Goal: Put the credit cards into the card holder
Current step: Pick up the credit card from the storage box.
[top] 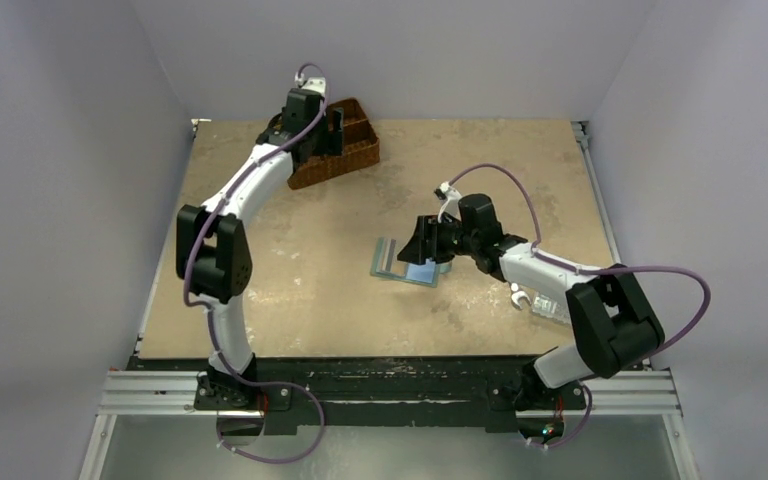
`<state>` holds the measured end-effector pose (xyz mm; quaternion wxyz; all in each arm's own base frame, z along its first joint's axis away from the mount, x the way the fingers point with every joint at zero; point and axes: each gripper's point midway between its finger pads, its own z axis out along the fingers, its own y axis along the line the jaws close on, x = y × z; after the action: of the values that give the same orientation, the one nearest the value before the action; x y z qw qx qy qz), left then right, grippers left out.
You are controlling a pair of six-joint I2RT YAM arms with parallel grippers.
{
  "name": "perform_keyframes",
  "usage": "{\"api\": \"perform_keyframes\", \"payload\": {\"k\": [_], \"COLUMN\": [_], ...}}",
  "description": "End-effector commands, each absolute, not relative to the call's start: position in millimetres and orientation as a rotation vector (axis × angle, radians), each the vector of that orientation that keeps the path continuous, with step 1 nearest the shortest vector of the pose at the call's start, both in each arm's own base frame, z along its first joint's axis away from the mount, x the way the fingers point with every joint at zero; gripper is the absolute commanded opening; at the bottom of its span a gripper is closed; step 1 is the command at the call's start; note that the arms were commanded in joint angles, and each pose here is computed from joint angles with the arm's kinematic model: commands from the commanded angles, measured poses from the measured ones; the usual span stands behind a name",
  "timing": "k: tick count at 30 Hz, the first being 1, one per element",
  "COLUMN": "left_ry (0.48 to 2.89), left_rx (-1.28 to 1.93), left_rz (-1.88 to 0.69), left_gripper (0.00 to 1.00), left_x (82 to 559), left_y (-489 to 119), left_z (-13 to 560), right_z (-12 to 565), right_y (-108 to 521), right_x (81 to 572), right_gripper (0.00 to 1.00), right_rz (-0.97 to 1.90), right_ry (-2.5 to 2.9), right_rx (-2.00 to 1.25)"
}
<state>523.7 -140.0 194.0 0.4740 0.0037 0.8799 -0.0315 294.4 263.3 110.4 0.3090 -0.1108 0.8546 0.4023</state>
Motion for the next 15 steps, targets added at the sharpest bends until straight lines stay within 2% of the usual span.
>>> {"api": "perform_keyframes", "payload": {"k": [1, 5, 10, 15], "left_ry": [2.102, 2.093, 2.03, 2.066], "left_rx": [0.192, 0.46, 0.646, 0.748], "left_rz": [0.024, 0.214, 0.223, 0.237], "left_gripper": [0.78, 0.77, 0.83, 0.82], "left_x": [561, 578, 597, 610], "left_y": [-118, -101, -101, -84], "left_z": [226, 221, 216, 187], "right_z": [95, 89, 89, 85], "right_y": [259, 257, 256, 251], "right_x": [285, 280, 271, 267], "right_gripper": [0.69, 0.69, 0.69, 0.69], "right_rz": [1.042, 1.036, 1.059, 1.021], "right_ry": [2.302, 2.332, 2.383, 2.435], "right_rx": [-0.332, -0.335, -0.347, -0.34]}}
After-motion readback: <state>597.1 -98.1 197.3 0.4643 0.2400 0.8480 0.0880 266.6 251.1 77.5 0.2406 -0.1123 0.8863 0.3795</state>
